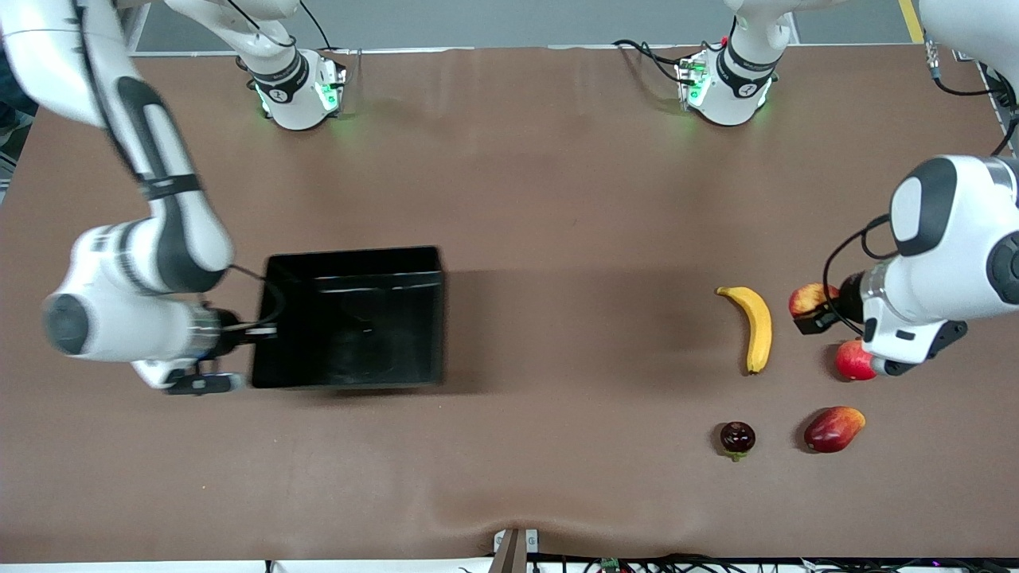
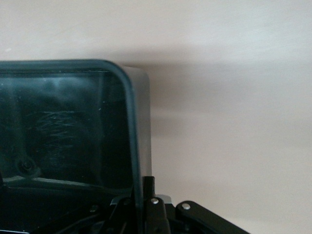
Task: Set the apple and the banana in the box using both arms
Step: 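Carry the apple with the left gripper while the right gripper drags the box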
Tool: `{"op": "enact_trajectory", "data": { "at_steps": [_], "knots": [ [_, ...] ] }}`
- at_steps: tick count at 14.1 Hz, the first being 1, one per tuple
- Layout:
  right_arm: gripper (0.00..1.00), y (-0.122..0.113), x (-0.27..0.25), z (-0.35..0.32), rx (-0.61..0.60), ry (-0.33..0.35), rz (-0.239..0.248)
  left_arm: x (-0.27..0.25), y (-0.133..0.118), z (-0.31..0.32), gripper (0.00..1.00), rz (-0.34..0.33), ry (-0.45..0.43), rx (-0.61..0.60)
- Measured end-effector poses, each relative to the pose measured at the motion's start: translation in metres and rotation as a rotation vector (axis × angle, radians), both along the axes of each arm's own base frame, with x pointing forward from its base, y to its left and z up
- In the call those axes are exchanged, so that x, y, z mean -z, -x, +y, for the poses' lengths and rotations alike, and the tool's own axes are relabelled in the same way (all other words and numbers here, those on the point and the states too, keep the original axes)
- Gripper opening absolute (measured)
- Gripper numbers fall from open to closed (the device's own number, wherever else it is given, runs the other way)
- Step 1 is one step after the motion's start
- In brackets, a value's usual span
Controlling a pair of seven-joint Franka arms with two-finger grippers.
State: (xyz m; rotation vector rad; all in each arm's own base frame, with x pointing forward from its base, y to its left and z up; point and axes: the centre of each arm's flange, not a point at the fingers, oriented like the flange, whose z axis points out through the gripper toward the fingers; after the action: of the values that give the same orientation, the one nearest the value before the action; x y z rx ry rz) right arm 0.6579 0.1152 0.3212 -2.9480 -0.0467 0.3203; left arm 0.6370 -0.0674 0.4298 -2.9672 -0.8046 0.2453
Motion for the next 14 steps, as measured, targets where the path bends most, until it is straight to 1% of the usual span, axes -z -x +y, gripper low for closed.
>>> {"op": "enact_trajectory", "data": {
  "at_steps": [2,3,6,8,9,11,12,13,14],
  "knots": [
    [0.03,0.014,0.0,0.068,0.014,0.023,0.009,-0.014,0.01,-0.049,0.78,-0.016,0.011,-0.015],
    [0.03,0.022,-0.001,0.099,0.028,0.033,0.003,-0.019,0.016,-0.076,0.78,-0.021,0.019,-0.016],
    [0.03,0.051,0.009,0.19,0.077,0.046,-0.028,-0.022,0.034,-0.15,0.78,-0.044,0.035,-0.027],
    [0.03,0.073,0.026,0.243,0.114,0.047,-0.046,-0.005,0.043,-0.197,0.78,-0.051,0.042,-0.058],
    [0.03,0.082,0.038,0.262,0.123,0.049,-0.045,0.009,0.046,-0.218,0.78,-0.05,0.051,-0.066],
    [0.03,0.097,0.065,0.284,0.112,0.062,-0.024,0.039,0.049,-0.244,0.78,-0.034,0.064,-0.076],
    [0.06,0.103,0.076,0.29,0.103,0.069,-0.014,0.054,0.049,-0.251,0.78,-0.024,0.069,-0.082],
    [0.07,0.105,0.085,0.293,0.097,0.074,-0.006,0.066,0.048,-0.255,0.78,-0.017,0.074,-0.083],
    [0.13,0.106,0.088,0.293,0.096,0.074,-0.005,0.076,0.048,-0.26,0.78,-0.01,0.078,-0.082]
  ]
}}
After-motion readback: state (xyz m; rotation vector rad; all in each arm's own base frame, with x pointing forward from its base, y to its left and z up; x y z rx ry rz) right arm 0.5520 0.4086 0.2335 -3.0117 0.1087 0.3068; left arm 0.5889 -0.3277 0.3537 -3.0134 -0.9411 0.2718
